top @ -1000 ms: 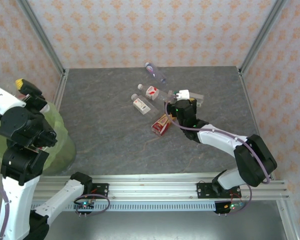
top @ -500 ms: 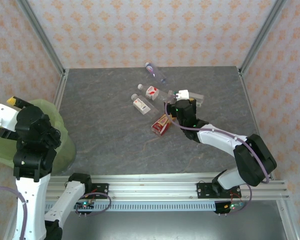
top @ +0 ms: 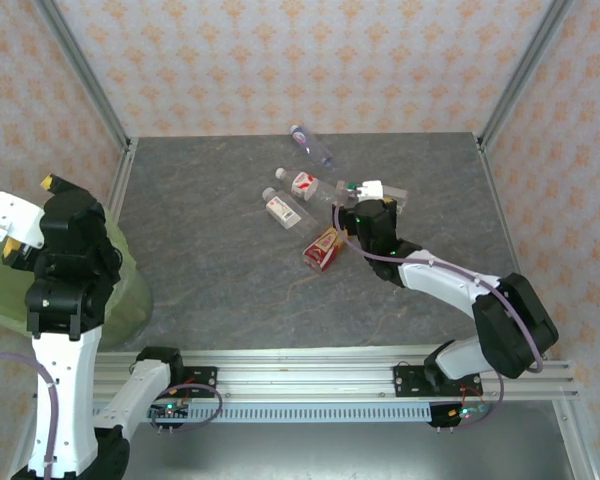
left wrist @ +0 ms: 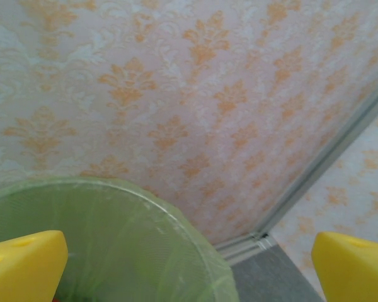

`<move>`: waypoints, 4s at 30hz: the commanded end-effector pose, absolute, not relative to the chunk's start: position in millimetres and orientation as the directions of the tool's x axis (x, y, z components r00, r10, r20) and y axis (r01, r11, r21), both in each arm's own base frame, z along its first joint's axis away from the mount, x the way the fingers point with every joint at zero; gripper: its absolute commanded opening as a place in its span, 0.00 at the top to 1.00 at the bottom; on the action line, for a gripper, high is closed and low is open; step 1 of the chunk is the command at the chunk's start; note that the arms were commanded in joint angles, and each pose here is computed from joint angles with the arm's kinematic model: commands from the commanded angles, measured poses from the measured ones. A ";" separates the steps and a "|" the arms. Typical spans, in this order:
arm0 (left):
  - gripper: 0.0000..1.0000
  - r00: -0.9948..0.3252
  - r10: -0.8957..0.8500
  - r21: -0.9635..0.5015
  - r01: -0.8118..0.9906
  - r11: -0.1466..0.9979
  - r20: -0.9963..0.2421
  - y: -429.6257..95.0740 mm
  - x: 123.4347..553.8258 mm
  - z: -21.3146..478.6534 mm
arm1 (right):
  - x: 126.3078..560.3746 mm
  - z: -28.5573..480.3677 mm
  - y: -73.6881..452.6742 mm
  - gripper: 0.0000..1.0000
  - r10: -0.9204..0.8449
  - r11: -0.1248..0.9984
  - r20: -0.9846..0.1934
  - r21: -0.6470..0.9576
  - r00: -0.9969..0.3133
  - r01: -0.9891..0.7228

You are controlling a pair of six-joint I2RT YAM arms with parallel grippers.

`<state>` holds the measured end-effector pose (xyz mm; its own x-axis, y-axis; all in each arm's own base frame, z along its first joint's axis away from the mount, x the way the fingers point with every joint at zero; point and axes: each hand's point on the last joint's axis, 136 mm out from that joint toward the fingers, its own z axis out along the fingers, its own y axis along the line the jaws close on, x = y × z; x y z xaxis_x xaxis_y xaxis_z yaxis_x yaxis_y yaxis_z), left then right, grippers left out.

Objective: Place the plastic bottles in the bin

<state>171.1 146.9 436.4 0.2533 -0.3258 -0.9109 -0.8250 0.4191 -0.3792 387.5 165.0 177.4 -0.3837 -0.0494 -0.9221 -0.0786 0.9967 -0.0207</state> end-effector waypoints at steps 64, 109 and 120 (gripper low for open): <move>0.00 -0.240 -0.442 -0.437 -0.078 0.896 -0.864 -3.2 310.0 414.8 | 329.5 55.3 241.1 0.01 0.275 0.961 -0.593 0.183 -0.756 0.206; 0.00 -0.307 -0.484 -0.494 -0.048 0.868 -0.820 -16.0 329.3 399.0 | 314.5 61.1 209.5 0.61 0.204 0.978 -0.700 0.174 -0.684 0.114; 0.00 -0.372 -0.502 -0.546 0.014 0.838 -0.781 -37.8 343.3 388.0 | 317.5 106.9 209.3 0.66 0.228 0.966 -0.784 0.256 -0.577 0.035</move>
